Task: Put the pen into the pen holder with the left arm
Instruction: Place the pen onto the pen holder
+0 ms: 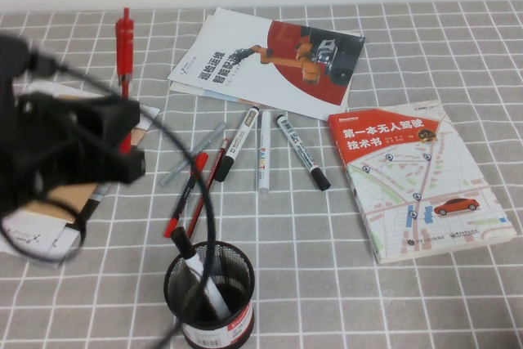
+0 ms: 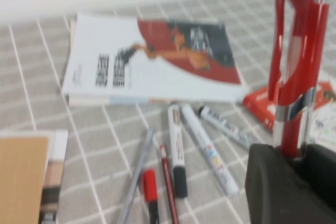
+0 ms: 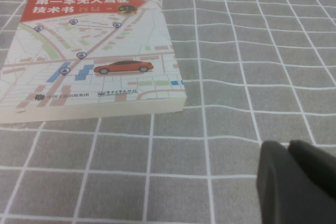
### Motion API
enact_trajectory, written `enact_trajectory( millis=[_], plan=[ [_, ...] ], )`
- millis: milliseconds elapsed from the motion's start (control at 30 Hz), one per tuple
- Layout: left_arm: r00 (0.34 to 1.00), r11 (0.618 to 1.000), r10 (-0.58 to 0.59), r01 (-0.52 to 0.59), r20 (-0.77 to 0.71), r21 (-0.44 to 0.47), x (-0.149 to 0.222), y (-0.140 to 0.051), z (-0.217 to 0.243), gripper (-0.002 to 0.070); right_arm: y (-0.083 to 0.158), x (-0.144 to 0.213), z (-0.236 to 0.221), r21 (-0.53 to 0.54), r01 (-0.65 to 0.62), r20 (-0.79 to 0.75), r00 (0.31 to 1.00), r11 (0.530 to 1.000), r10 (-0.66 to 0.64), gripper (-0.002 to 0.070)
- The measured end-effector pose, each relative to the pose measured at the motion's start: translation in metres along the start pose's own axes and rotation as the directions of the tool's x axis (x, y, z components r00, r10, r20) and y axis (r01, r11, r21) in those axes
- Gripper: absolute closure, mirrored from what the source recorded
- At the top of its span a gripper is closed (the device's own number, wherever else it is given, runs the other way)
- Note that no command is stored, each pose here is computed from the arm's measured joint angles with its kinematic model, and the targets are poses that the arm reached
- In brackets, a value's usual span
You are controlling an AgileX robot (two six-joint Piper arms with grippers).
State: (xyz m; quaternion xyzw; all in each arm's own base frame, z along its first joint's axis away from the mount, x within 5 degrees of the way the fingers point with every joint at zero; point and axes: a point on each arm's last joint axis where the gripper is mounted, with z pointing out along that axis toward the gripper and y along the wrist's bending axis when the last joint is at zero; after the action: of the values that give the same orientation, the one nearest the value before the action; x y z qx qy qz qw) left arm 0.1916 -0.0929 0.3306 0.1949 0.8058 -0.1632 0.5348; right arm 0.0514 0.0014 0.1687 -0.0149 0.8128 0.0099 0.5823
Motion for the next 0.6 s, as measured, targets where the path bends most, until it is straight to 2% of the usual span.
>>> enact_trajectory(
  millis=[233,467,600],
  plan=[
    [0.981,1.0,0.023,-0.024,0.195,0.003,0.026,-0.018,-0.014,0.0604,0.0,0.0,0.0,0.0,0.0,0.0,1.0,1.0,0.0,0.0691],
    [0.958,0.995,0.036,-0.06,0.284,0.078,0.057,-0.043,-0.014,0.0604,0.0,0.0,0.0,0.0,0.0,0.0,1.0,1.0,0.0,0.0691],
    [0.925,0.996,-0.02,-0.015,0.379,0.087,0.067,-0.049,-0.018,0.0604,0.0,0.0,0.0,0.0,0.0,0.0,1.0,1.0,0.0,0.0691]
  ],
)
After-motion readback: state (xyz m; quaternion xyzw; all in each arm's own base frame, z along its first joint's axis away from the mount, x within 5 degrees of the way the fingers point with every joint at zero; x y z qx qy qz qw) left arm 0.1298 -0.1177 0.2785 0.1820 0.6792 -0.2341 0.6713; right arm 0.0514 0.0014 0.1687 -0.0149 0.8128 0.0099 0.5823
